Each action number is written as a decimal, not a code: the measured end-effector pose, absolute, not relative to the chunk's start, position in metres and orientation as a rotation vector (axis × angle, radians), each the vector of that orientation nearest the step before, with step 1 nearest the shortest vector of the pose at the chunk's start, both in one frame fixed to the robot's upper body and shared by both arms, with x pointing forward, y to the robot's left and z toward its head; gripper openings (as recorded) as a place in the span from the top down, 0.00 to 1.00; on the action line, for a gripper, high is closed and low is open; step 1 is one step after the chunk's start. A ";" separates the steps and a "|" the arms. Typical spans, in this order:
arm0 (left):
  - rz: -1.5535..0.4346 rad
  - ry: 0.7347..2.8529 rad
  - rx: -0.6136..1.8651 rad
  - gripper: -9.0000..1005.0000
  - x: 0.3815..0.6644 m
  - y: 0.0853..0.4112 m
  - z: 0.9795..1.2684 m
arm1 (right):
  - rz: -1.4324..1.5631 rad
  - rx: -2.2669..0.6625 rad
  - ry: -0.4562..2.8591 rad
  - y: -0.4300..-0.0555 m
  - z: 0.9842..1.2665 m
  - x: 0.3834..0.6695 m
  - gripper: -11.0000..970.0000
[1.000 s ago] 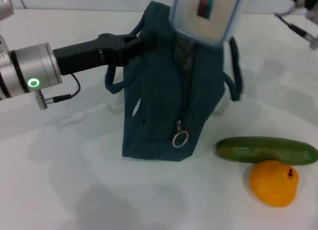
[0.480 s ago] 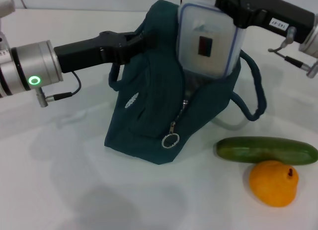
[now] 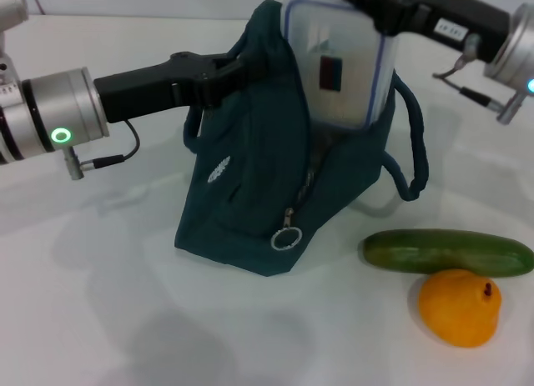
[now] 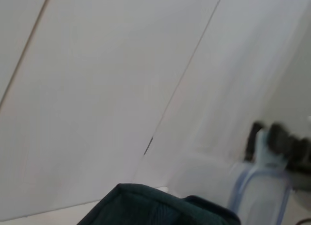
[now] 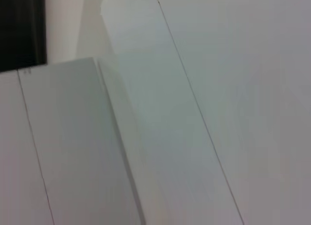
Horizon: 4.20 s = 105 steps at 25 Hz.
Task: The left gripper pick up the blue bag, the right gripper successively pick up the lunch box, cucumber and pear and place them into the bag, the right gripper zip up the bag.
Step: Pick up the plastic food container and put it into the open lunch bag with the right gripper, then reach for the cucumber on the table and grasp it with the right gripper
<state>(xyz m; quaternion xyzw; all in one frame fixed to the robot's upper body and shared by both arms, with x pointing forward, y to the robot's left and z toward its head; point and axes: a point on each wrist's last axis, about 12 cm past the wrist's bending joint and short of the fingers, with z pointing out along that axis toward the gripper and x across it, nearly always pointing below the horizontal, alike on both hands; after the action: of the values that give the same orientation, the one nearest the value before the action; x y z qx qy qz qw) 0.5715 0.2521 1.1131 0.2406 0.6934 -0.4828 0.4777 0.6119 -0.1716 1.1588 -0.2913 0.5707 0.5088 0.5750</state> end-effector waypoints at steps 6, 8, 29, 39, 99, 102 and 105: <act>-1.182 1.690 0.589 0.95 0.571 0.251 1.113 | 1.155 -0.734 1.420 -0.160 1.149 0.614 0.89; -1.184 1.689 0.588 0.95 0.571 0.250 1.113 | 1.155 -0.739 1.426 -0.158 1.149 0.615 0.89; -1.175 1.697 0.573 0.95 0.570 0.254 1.111 | 1.088 -0.752 1.394 -0.194 1.174 0.616 0.64; -1.160 1.704 0.577 0.95 0.567 0.258 1.108 | 0.923 -1.097 1.974 -0.249 1.199 0.605 0.39; -1.167 1.676 0.582 0.95 0.570 0.239 1.105 | 0.302 -1.789 2.301 -0.145 1.145 0.584 0.10; -1.165 1.675 0.583 0.95 0.570 0.239 1.105 | 0.304 -1.792 2.295 -0.144 1.147 0.584 0.10; -1.163 1.674 0.585 0.95 0.570 0.239 1.105 | 0.302 -1.795 2.290 -0.143 1.147 0.584 0.12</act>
<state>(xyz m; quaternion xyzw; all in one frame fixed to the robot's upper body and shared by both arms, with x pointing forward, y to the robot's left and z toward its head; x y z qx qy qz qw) 0.5703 0.2392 1.1047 0.2407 0.6889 -0.4786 0.4884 0.5844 -0.1427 1.1474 -0.6100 0.7783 0.1025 0.1078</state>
